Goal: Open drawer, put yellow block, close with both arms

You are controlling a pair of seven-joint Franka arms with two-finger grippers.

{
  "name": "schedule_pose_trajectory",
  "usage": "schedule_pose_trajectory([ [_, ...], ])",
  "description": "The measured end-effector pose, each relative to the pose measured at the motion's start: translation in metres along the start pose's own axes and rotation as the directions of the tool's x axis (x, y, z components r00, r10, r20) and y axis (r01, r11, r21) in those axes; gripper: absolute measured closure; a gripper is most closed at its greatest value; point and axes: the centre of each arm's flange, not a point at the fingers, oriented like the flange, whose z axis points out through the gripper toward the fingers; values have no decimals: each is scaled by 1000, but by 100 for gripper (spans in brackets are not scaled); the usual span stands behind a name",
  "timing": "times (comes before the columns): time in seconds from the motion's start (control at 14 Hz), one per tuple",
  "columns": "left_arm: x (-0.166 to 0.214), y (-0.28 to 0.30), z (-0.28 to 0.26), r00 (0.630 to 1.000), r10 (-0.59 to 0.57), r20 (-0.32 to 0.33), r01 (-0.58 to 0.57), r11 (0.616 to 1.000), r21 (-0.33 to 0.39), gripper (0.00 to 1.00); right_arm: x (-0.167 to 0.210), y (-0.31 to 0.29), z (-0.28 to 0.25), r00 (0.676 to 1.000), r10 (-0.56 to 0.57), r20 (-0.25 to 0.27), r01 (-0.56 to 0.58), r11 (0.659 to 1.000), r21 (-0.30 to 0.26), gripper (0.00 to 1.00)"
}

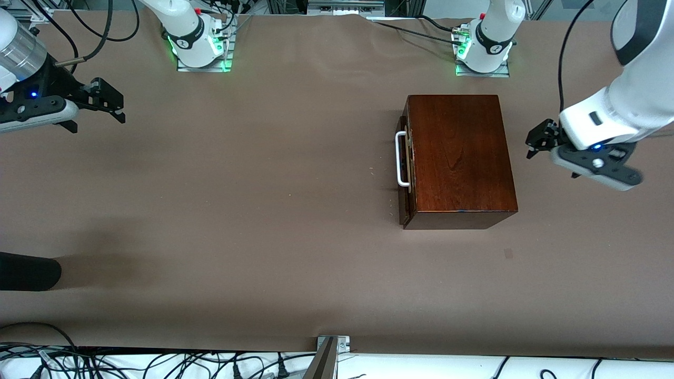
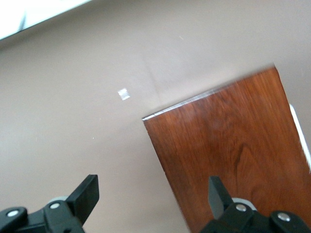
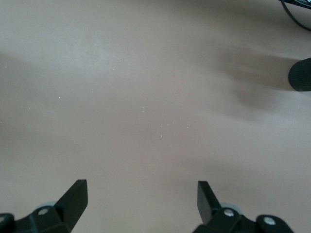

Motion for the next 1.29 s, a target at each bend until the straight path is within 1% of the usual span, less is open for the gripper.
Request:
schedule_pose_trajectory([
  [0.07, -4, -6, -3, 995, -96, -21, 96, 995, 2, 0, 0, 0, 0, 1000, 0, 0, 0, 1000, 0, 0],
  [0.14, -7, -13, -4, 986, -162, -30, 162, 987, 3, 0, 0, 0, 0, 1000, 0, 0, 0, 1000, 0, 0],
  [0.21, -10, -20, 0, 979, -200, -27, 201, 980, 3, 0, 0, 0, 0, 1000, 0, 0, 0, 1000, 0, 0],
  [0.43, -23, -40, 9, 968, -251, -8, 251, 968, 7, 0, 0, 0, 0, 1000, 0, -1, 0, 1000, 0, 0],
  [0.72, -45, -43, 10, 964, -265, 7, 265, 964, 10, 0, 1, 0, -1, 1000, 0, -6, 0, 1000, -1, 0],
  [0.93, -46, -36, 15, 962, -270, 35, 271, 963, -3, 0, 1, 0, -1, 1000, 0, -6, 0, 1000, -1, 0],
  [1.29, -45, -30, 16, 964, -262, 41, 262, 965, -8, 0, 1, 0, -1, 1000, 0, -6, 0, 1000, -1, 0],
])
